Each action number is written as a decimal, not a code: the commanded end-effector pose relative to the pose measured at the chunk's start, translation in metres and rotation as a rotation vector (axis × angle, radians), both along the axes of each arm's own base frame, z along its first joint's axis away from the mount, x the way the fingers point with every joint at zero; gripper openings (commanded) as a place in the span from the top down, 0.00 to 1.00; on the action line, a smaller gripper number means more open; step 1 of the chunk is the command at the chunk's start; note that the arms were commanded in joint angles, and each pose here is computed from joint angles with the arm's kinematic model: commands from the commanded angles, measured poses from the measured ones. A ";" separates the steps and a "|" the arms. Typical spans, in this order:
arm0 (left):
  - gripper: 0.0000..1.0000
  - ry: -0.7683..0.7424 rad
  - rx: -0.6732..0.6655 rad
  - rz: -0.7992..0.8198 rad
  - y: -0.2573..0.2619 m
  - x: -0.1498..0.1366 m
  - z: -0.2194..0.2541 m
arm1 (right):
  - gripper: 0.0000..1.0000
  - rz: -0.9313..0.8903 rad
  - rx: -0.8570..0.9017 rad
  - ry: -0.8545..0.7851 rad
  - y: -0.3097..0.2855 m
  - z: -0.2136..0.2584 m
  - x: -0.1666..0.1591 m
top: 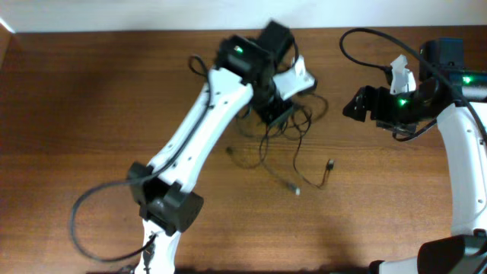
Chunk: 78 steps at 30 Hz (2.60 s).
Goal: Untangle cables
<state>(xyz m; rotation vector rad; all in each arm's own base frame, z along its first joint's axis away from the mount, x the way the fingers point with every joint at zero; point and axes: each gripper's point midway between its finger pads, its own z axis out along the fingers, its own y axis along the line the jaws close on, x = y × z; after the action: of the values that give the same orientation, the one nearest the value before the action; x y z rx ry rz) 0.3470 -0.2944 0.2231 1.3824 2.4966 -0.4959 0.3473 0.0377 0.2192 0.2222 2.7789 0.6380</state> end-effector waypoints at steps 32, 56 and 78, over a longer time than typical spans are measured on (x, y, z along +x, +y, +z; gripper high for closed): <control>1.00 -0.940 -0.725 0.932 0.255 0.081 0.373 | 0.96 -0.158 -0.117 0.312 0.025 -0.169 0.045; 1.00 -0.108 -0.687 0.516 0.117 0.056 0.213 | 0.17 0.425 0.200 -0.157 0.198 -0.020 0.046; 1.00 -0.041 -0.851 0.429 0.129 0.047 0.239 | 0.61 0.298 0.342 -0.434 0.280 -0.048 0.120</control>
<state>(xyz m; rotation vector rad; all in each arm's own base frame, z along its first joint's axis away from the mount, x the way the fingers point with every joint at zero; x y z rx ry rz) 0.3994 -0.1656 0.4550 0.4989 2.0530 -1.1818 0.4664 0.3076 0.1636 -0.2541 2.3222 1.0104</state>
